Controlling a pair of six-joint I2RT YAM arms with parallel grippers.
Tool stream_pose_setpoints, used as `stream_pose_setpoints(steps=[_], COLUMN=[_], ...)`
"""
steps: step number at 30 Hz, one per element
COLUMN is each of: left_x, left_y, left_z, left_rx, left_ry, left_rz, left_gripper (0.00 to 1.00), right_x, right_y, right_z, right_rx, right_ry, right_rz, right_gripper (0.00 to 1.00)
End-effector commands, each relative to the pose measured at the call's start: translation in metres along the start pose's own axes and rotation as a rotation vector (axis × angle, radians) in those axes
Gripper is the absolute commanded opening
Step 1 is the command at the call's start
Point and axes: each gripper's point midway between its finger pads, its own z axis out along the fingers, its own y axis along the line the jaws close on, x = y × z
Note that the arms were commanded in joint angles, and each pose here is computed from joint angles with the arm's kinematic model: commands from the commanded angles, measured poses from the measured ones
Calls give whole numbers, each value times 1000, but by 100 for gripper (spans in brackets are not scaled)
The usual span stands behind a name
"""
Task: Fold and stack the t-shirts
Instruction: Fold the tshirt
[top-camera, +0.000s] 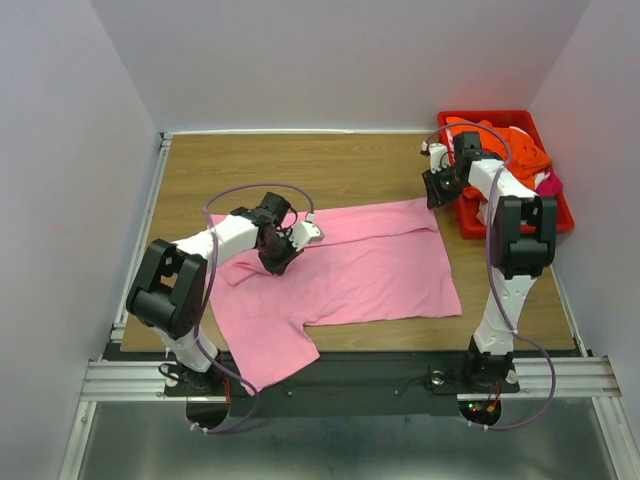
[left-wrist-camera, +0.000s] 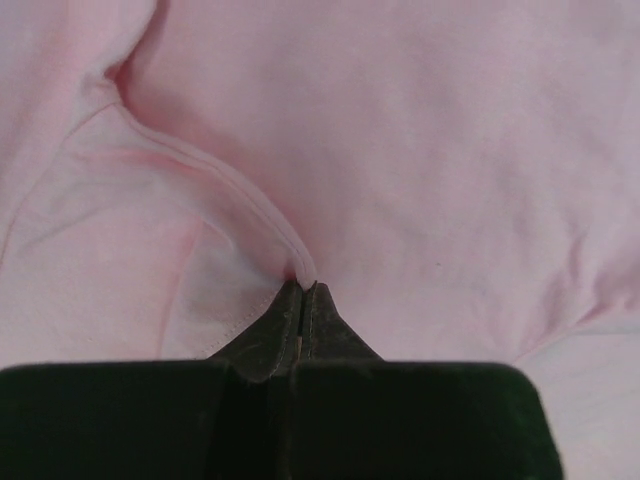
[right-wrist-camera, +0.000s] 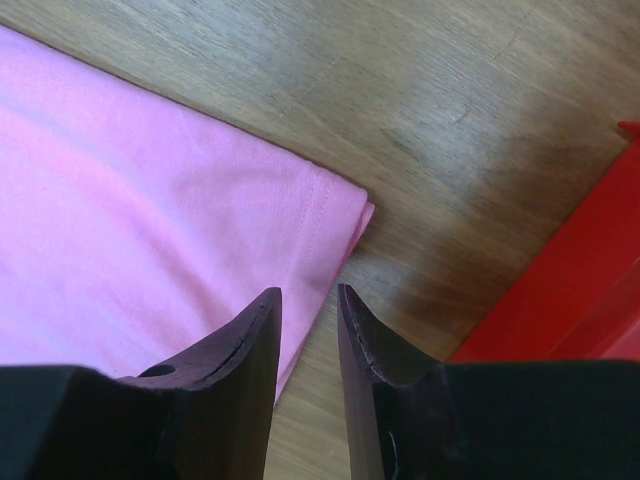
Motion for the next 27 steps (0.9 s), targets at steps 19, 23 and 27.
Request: stream_pose_setpoints(steps=[19, 23, 27], left_x=[-61, -41, -5], left_y=[-4, 64, 132], left_z=[-66, -79, -82], left_rx=[156, -6, -148], left_ry=[-279, -322, -316], left_rz=[-158, -313, -492], left_gripper=[48, 46, 41], right_x=[-17, -20, -24], right_y=[17, 20, 21], right_z=[-2, 1, 10], right_rx=[-29, -31, -39], right_ry=[-29, -28, -25], right_rz=[-28, -32, -22], right_gripper=[35, 34, 32])
